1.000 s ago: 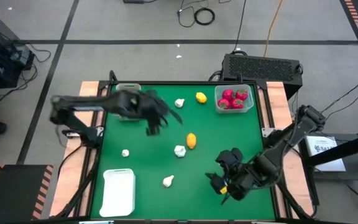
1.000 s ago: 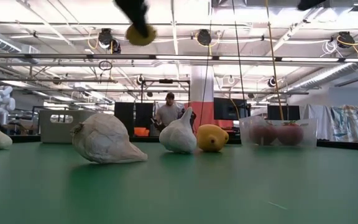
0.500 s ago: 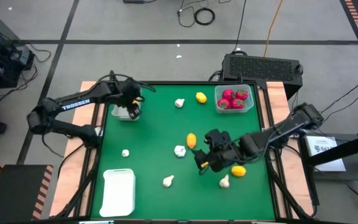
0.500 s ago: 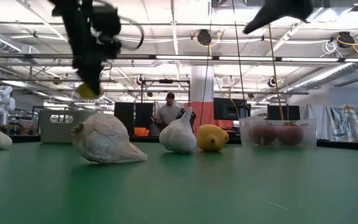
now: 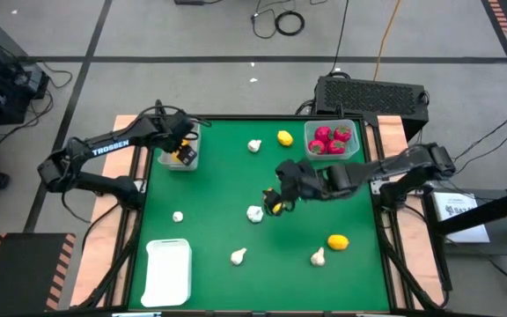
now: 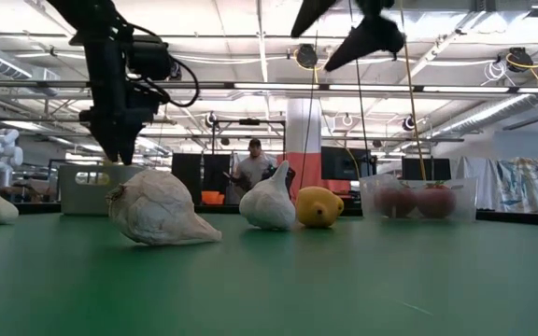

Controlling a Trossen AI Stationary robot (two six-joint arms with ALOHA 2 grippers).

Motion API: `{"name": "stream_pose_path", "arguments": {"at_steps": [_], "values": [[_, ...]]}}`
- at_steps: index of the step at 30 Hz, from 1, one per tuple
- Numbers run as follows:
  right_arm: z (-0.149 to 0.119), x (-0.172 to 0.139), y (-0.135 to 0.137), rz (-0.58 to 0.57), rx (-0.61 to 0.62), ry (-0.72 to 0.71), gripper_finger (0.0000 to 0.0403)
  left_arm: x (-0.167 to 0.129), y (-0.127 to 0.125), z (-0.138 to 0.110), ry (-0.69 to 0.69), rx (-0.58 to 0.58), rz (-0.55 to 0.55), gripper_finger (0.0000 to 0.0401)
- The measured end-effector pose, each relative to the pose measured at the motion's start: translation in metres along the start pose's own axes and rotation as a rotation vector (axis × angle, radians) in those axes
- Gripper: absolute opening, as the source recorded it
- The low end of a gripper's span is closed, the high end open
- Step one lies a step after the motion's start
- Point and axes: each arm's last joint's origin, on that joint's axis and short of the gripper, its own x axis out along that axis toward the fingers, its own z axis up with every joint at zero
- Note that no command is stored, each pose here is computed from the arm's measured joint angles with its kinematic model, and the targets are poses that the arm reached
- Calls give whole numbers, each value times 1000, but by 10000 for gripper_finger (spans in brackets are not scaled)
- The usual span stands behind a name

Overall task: Sort produce into baskets
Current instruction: Put the lemon into the gray bin

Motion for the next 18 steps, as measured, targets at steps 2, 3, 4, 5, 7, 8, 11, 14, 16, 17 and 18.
{"name": "stream_pose_path", "arguments": {"at_steps": [2,3,4,5,7,8,11,14,16,17,18], "values": [[8,6,-8,32,-48,49,357,0,0,0,0,-31,0,278],[11,8,-12,44,-74,65,357,0,0,0,0,-38,0,284],[14,10,-16,50,-103,75,357,0,0,0,1,-46,0,289],[17,12,-19,51,-130,80,357,0,0,0,1,-54,0,294],[22,15,-26,50,-185,90,357,0,0,0,2,-72,-2,300],[24,16,-29,44,-204,95,357,0,0,0,2,-85,-3,302],[27,19,-39,41,-247,144,357,0,0,0,2,-131,-4,303],[28,21,-47,13,-267,177,357,-1,0,0,3,-157,-10,304],[28,21,-51,4,-269,198,357,-3,-1,2,-3,-158,-27,304],[28,22,-53,0,-268,210,357,-4,-3,3,-11,-155,-33,304],[27,22,-53,-3,-270,218,357,-5,-5,4,-21,-149,-44,304]]}}
